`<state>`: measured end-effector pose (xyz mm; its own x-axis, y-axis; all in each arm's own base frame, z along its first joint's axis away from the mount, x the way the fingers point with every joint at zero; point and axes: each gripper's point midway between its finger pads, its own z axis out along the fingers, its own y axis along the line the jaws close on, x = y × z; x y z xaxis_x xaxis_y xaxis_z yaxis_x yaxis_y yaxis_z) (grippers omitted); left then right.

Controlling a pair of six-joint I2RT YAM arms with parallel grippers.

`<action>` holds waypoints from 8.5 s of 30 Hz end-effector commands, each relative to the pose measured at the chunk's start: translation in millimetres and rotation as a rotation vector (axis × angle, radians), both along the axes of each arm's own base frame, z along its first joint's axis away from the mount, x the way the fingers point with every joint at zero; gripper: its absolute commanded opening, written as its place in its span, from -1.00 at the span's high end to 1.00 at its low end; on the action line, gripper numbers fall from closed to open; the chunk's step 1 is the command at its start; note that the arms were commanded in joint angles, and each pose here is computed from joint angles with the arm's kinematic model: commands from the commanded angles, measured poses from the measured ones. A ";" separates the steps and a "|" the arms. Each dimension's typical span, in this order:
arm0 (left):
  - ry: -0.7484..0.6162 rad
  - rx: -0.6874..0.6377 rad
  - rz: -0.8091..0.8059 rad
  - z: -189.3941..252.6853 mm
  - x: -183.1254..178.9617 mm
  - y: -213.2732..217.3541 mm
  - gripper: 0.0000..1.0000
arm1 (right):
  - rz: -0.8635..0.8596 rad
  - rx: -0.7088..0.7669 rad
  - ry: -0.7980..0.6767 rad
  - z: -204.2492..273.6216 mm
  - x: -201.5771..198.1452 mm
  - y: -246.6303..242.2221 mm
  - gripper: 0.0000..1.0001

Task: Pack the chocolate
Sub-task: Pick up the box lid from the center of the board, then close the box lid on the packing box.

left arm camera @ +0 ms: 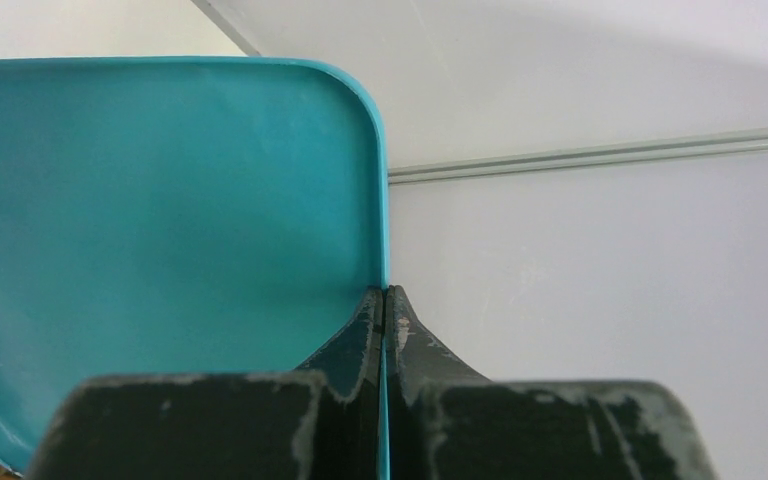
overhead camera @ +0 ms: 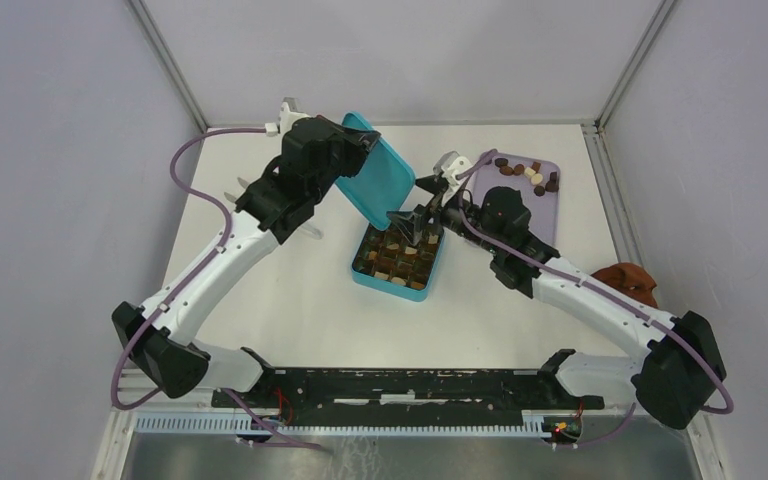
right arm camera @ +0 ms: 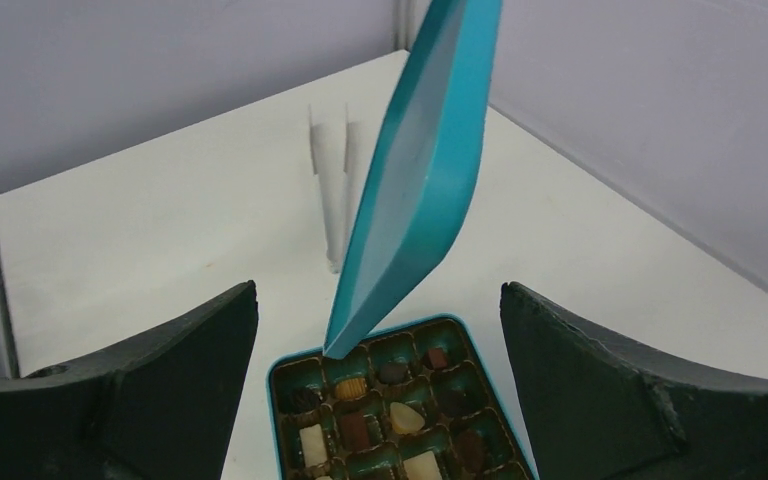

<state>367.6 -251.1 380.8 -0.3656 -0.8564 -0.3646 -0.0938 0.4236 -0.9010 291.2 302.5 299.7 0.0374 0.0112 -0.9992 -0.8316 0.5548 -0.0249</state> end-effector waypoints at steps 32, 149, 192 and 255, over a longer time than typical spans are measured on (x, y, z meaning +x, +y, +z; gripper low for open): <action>-0.208 -0.222 -0.288 20.8 -78.3 -30.4 -0.99 | -0.021 -0.042 -0.281 55.8 -1.2 -83.7 1.00; -0.512 0.161 -1.050 -81.6 -37.9 -75.8 -0.26 | 0.229 0.423 0.279 -15.0 -66.9 -121.8 1.00; 0.440 0.725 -0.761 -320.2 -50.3 68.5 0.56 | 0.182 0.311 0.418 -60.9 -39.8 -131.4 1.00; -0.142 0.517 -0.463 -211.9 -106.2 33.6 -0.35 | 0.223 0.432 1.039 -130.0 -21.4 -76.0 0.94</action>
